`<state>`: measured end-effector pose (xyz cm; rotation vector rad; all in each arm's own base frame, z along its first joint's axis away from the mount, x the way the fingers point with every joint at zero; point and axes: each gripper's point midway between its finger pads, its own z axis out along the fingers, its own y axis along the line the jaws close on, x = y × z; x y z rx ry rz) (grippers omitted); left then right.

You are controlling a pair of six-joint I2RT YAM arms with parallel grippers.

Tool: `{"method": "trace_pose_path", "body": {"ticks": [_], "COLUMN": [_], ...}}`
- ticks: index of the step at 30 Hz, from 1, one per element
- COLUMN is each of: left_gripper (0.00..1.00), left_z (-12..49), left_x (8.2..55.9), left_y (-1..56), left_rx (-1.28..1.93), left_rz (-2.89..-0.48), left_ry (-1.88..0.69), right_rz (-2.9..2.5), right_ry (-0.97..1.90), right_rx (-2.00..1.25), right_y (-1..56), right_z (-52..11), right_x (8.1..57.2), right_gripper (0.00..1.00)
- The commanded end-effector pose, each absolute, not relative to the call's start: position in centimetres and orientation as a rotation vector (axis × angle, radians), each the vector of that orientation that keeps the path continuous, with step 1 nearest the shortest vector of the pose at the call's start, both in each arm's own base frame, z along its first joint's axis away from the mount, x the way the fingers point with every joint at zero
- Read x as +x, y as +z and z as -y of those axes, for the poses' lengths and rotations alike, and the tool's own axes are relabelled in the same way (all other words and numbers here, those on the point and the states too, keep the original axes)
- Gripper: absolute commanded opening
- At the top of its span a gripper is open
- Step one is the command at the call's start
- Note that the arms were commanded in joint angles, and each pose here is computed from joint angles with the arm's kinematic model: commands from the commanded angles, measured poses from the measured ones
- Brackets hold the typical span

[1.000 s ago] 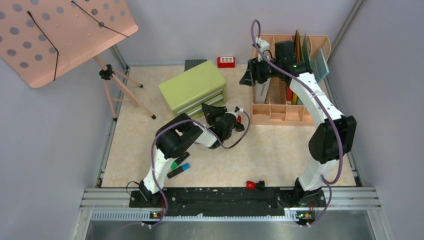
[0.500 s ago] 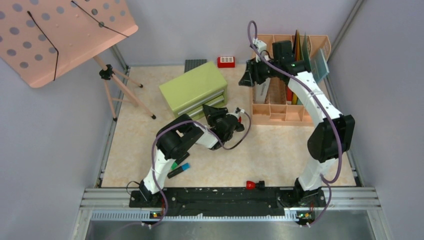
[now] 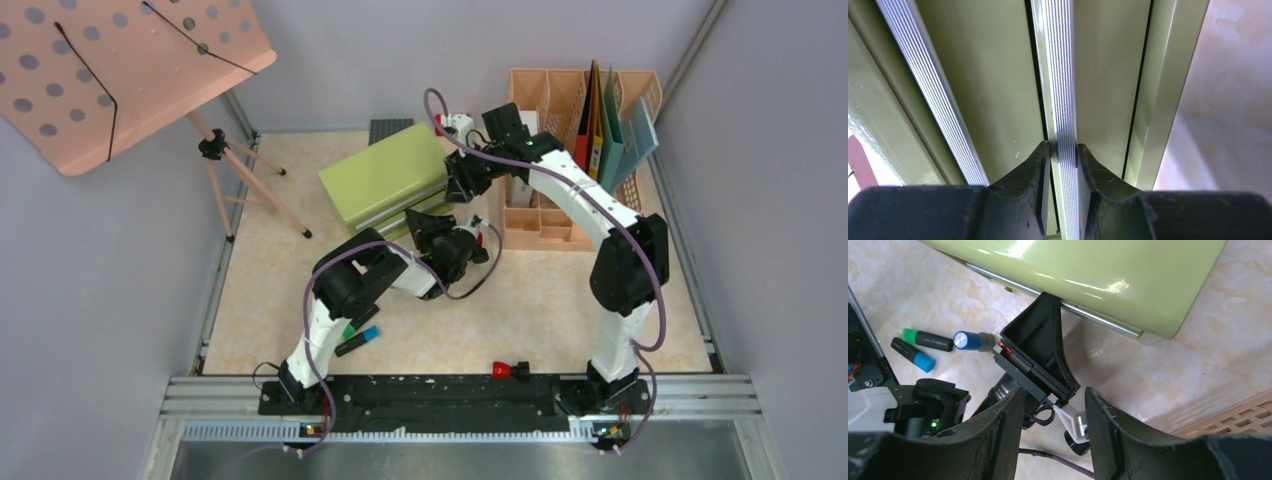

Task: Organize the desk
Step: Open the drawer in the storage box.

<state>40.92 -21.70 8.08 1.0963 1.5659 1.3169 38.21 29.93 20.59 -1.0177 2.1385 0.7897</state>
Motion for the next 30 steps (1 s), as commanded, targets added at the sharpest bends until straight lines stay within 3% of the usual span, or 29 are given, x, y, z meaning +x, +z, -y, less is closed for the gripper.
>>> {"method": "trace_pose_path", "body": {"ticks": [1,30], "left_gripper": [0.00,0.00], "left_z": [24.0,24.3], "left_x": [39.7,39.5], "left_y": [6.5,5.6], "left_rx": [1.197,1.226], "left_rz": [-1.535,-1.531], "left_ry": [1.228,1.234], "right_rz": [-2.066,-2.005], "right_ry": [0.751,0.870], "right_rx": [-1.062,-1.161], "right_y": [22.2,19.9], "right_z": [-31.6,-41.9], "right_x": [39.1,38.9], "right_gripper": [0.47,0.44]}}
